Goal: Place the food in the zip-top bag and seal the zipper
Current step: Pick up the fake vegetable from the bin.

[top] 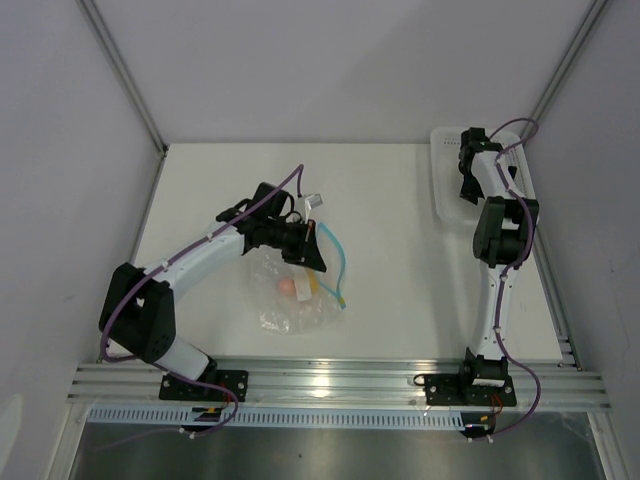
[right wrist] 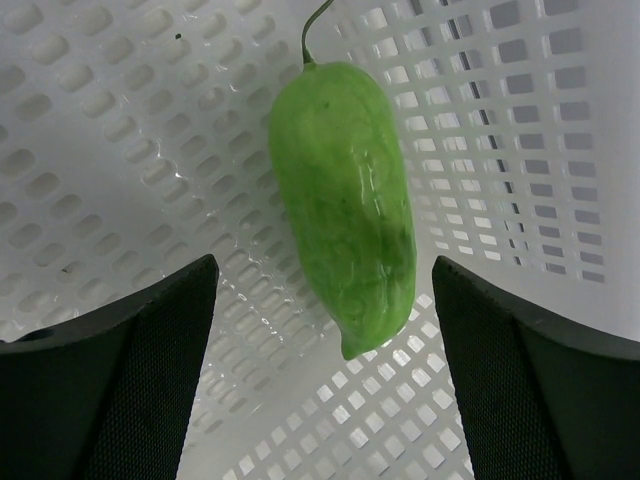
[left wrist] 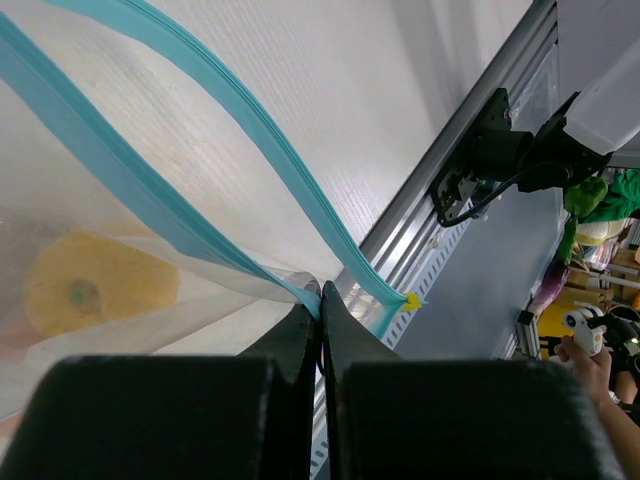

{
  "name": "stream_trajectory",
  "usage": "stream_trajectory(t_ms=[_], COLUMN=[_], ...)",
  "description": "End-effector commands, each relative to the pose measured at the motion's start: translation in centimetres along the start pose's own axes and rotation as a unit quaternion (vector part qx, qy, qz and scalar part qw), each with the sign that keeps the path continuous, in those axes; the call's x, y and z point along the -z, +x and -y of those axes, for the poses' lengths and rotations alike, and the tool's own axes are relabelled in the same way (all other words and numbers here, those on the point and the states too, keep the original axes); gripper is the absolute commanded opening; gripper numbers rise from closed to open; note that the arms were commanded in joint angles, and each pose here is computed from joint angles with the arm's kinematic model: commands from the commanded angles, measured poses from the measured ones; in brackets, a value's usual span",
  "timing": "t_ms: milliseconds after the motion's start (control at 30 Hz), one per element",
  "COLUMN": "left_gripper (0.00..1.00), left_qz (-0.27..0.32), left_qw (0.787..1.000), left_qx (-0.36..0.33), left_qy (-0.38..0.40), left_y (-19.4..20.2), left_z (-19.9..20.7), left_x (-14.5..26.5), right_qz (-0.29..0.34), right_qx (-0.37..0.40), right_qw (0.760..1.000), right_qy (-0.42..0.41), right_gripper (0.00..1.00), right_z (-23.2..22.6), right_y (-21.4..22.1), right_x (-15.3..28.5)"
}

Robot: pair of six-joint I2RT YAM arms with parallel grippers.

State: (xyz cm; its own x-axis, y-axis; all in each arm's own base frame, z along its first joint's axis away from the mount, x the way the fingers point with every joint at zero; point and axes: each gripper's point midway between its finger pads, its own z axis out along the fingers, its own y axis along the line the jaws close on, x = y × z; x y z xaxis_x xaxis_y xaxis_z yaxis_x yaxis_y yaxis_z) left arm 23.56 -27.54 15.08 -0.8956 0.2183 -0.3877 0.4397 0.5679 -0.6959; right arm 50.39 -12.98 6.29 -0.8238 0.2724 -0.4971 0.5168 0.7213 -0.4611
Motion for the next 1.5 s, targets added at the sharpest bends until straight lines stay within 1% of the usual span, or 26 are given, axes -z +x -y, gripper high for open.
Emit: stream_trajectory(t_ms=[0, 267, 333, 433, 467, 533, 567, 633, 667, 733, 767, 833, 867, 967, 1033, 1167, 1333, 1467], left_gripper=[0.01, 0.01, 0.01, 0.01, 0.01, 0.01, 0.0, 0.01, 0.01, 0.01, 0.0, 0.01, 0.01, 0.01, 0.01, 0.0, 0.01, 0.01], left_qz=[0.014, 0.011, 0.01, 0.01, 0.009, 0.007, 0.007, 0.005, 0.004, 0.001, 0.001, -0.001, -0.001, -0.004, -0.006, -0.011, -0.014, -0.015], left_qw=[1.0, 1.0, 1.0, 1.0, 1.0, 1.0, 1.0, 1.0, 1.0, 1.0, 1.0, 1.0, 1.0, 1.0, 1.0, 1.0, 1.0, 1.0], left_qx=[-0.014, -0.009, -0.007, -0.006, -0.006, -0.003, -0.003, -0.002, -0.002, 0.001, -0.001, 0.0, 0.0, 0.001, 0.003, 0.001, 0.002, 0.006], left_qy=[0.014, 0.013, 0.014, 0.011, 0.01, 0.008, 0.008, 0.007, 0.006, 0.005, 0.004, 0.001, -0.001, -0.004, -0.006, -0.009, -0.01, -0.02], left_y=[-1.5, -1.5, -1.4, -1.5, -1.4, -1.3, -1.3, -1.2, -1.2, -0.9, -0.9, -0.6, -0.6, -0.3, -0.2, 0.2, 0.6, 0.8], left_z=[1.0, 0.9, 1.0, 1.0, 0.9, 0.9, 0.9, 0.9, 0.9, 0.9, 0.9, 0.8, 0.8, 0.8, 0.8, 0.8, 1.0, 1.0], left_x=[0.6, 0.5, 0.5, 0.6, 0.6, 0.6, 0.7, 0.7, 0.7, 0.8, 0.9, 1.0, 1.1, 1.2, 1.4, 1.6, 1.9, 2.4], right_qz=[-0.004, -0.021, -0.024, -0.025, -0.025, -0.027, -0.025, -0.029, -0.025, -0.025, -0.025, -0.022, -0.022, -0.02, -0.016, -0.01, 0.01, 0.033], right_qx=[-0.017, -0.018, -0.016, -0.014, -0.016, -0.015, -0.016, -0.011, -0.012, -0.009, -0.008, -0.011, -0.011, -0.018, -0.028, -0.048, -0.075, -0.098], right_qw=[1.0, 1.0, 0.999, 0.999, 0.999, 0.999, 0.999, 0.998, 0.997, 0.996, 0.996, 0.996, 0.996, 0.995, 0.994, 0.989, 0.984, 0.974], right_qy=[0.002, -0.013, -0.014, -0.028, -0.033, -0.039, -0.043, -0.062, -0.069, -0.083, -0.086, -0.089, -0.089, -0.095, -0.108, -0.136, -0.161, -0.201], right_gripper=[0.88, 0.86, 0.85, 0.8, 0.76, 0.71, 0.64, 0.59, 0.53, 0.45, 0.34, 0.26, 0.21, 0.14, 0.11, 0.0, 0.0, 0.0], right_z=[0.0, -0.2, -0.2, -0.4, -0.5, -0.7, -0.8, -1.4, -1.6, -2.0, -2.2, -2.3, -2.3, -2.4, -2.6, -2.9, -2.8, -2.7], right_y=[0.2, 0.9, 1.1, 1.3, 1.3, 1.3, 1.2, 1.3, 1.1, 1.2, 1.4, 1.2, 1.2, 1.0, 0.5, -0.4, -2.7, -4.7], right_x=[-1.1, -2.2, -2.3, -2.7, -2.8, -2.9, -2.9, -2.8, -2.7, -2.7, -2.8, -2.7, -2.8, -2.5, -1.9, -0.5, 1.7, 4.2])
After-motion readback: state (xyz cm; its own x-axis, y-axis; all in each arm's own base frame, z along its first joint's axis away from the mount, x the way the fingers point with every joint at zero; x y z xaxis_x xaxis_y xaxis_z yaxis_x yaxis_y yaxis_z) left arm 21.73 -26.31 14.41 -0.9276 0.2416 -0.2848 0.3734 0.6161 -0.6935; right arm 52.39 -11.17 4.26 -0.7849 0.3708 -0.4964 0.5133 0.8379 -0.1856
